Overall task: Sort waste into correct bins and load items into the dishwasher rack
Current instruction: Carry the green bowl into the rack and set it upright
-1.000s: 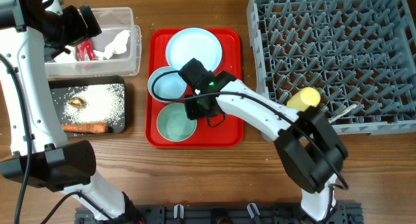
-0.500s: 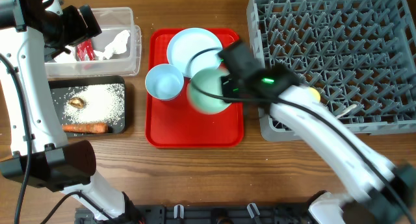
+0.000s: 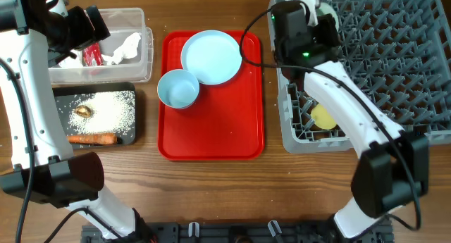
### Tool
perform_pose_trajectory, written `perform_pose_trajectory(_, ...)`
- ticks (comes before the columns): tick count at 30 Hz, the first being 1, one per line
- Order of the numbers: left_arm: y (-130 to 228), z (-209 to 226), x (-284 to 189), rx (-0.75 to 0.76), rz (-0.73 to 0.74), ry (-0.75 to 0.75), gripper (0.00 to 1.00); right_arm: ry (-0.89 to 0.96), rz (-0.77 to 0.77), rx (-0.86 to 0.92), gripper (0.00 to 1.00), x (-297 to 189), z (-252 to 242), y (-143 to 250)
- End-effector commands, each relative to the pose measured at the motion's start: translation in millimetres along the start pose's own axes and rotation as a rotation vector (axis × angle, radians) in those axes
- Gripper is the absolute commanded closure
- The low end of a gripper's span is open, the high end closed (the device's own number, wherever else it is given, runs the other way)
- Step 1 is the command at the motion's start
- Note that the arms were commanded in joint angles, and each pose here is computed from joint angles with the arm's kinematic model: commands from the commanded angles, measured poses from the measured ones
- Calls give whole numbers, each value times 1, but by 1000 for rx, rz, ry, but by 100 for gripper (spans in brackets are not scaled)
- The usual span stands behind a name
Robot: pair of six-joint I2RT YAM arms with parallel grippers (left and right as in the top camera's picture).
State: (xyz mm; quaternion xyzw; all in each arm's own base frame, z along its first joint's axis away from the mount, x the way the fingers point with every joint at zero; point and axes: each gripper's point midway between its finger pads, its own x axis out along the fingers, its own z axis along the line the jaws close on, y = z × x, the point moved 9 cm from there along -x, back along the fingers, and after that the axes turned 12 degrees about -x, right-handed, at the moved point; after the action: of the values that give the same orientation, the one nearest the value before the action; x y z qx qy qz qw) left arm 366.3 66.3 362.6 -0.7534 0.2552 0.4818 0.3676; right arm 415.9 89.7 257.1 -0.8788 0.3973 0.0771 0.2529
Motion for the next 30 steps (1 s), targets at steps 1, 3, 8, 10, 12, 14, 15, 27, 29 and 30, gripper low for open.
perform_pose_trajectory(1,-2,2,-2,-16,-10,-7,0,73,52,-66,96,11,14,0)
perform_pose_trajectory(3,-2,2,-2,-16,-11,-7,0,81,59,-62,96,13,14,1)
perform_pose_trajectory(8,-2,2,-2,-16,-10,-7,0,80,79,-72,96,19,13,6)
perform_pose_trajectory(10,-2,2,-2,-16,-10,-7,0,67,78,-75,96,19,15,7)
perform_pose_trajectory(12,-2,2,-2,-16,-11,-7,0,57,90,-78,96,20,19,9)
perform_pose_trajectory(14,-2,2,-2,-16,-10,-7,0,48,100,-102,96,25,29,11)
perform_pose_trajectory(15,-2,2,-2,-16,-10,-7,0,45,106,-116,96,27,34,12)
perform_pose_trajectory(27,-2,2,-2,-16,-10,-7,0,143,61,-48,96,22,29,-6)
perform_pose_trajectory(29,-2,2,-2,-16,-11,-7,0,197,15,1,96,23,15,-20)
perform_pose_trajectory(30,-2,2,-2,-16,-10,-7,0,207,2,20,96,24,12,-23)
